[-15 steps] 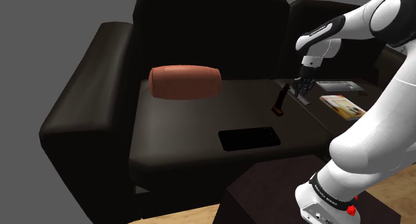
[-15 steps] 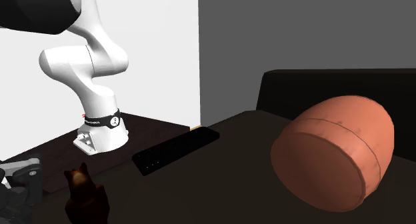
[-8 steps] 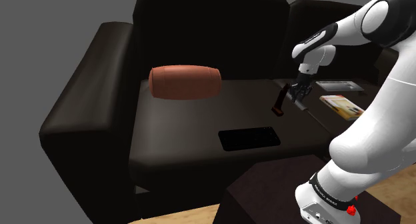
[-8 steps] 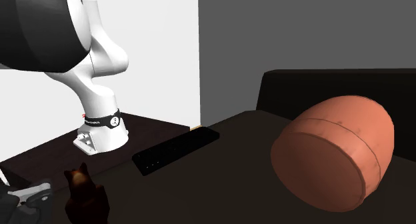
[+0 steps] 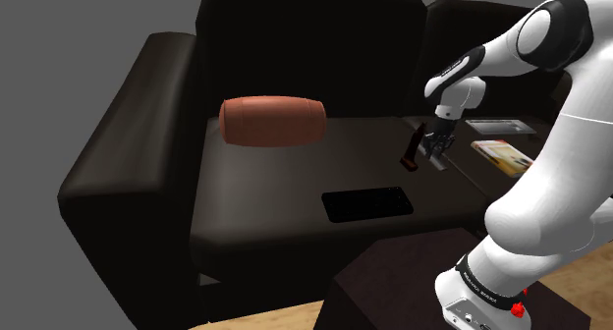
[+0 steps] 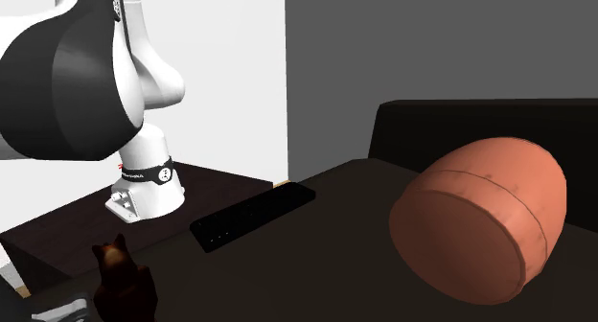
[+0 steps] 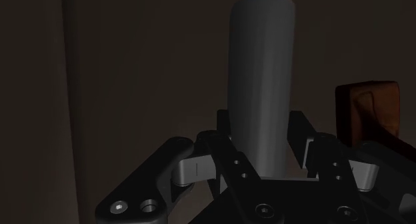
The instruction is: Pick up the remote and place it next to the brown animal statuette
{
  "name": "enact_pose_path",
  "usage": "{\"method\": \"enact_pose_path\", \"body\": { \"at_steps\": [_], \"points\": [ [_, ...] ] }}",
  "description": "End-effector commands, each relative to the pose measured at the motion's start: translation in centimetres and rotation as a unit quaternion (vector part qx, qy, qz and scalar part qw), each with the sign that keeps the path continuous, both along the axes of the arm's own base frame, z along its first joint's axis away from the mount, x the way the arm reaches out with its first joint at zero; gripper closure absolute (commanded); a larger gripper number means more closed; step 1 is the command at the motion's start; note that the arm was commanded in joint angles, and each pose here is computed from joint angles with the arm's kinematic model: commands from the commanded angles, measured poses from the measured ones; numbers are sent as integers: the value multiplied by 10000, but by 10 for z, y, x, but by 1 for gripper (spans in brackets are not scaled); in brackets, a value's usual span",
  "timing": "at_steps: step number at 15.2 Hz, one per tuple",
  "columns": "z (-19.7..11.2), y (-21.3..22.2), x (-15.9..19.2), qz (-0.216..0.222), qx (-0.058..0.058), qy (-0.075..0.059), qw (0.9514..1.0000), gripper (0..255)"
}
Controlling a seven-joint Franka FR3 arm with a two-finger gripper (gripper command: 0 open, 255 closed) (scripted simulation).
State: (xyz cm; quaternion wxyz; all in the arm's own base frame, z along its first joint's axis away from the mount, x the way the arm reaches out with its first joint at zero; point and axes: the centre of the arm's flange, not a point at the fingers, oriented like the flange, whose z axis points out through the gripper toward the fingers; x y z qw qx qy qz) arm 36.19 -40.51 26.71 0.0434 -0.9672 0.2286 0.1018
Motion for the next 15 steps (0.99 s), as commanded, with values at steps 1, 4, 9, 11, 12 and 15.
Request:
{"method": "enact_pose_path", "body": {
  "at_steps": [1,4,9,11,12,15],
  "points": [
    [-11,2,0,0,-2,-3,10000,255],
    [-25,2,0,0,-2,-3,10000,255],
    [-25,2,0,0,-2,-3,10000,255],
    [-25,2,0,0,-2,-3,10000,255],
    [-25,2,0,0,-2,-3,10000,0],
    [-25,2,0,0,-2,-3,10000,0]
  ]
}}
